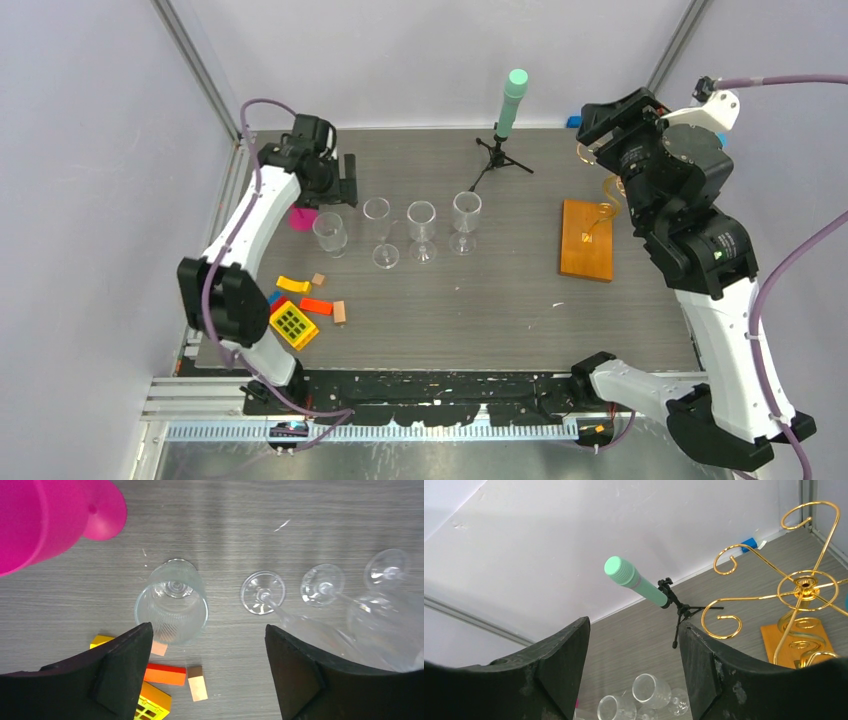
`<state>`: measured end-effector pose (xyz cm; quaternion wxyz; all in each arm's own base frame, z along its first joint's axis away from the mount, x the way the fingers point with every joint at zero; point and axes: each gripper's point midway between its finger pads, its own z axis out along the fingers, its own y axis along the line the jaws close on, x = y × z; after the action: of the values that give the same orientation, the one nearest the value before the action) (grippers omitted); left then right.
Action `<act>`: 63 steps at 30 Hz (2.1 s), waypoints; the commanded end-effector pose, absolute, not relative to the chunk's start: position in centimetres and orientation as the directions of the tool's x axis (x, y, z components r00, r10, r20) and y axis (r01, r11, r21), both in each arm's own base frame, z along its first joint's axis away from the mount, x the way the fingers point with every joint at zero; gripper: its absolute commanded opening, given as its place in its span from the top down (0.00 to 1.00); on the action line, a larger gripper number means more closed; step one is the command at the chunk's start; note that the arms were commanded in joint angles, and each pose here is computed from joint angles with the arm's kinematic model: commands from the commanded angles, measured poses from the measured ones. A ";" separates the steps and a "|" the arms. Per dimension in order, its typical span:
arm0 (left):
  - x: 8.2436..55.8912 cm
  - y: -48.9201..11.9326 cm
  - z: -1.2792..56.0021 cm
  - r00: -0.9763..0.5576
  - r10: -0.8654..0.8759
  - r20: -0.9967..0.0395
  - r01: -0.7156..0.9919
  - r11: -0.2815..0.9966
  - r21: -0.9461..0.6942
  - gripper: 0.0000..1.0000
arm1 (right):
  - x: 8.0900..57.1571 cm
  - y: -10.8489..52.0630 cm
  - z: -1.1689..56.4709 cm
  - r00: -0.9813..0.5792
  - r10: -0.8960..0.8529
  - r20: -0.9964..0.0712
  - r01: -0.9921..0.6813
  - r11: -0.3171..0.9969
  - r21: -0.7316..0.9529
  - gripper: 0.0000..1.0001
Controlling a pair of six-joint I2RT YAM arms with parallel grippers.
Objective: Take the wine glass off the wine glass rack
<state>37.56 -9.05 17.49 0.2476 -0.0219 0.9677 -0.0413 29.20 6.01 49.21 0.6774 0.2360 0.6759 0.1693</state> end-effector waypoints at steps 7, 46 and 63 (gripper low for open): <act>36.4 -9.5 25.1 -0.743 -0.065 -0.666 0.061 0.984 -0.165 0.02 | 29.5 2.4 50.5 0.071 0.443 -0.894 0.281 0.851 0.444 0.25; 34.0 -14.2 27.8 -0.702 -0.130 -0.701 0.239 0.883 -0.403 0.00 | 31.7 -20.7 37.1 0.168 0.680 -0.714 0.722 0.408 0.559 0.18; 33.5 -13.8 31.3 -0.664 -0.196 -0.721 0.205 0.880 -0.428 0.00 | 36.2 -20.4 35.6 0.093 0.734 -0.672 0.633 0.478 0.610 0.23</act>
<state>33.80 -14.00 28.98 0.3841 0.0089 0.8920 -0.2380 35.44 -20.60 33.95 0.5090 0.5321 0.6760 0.0288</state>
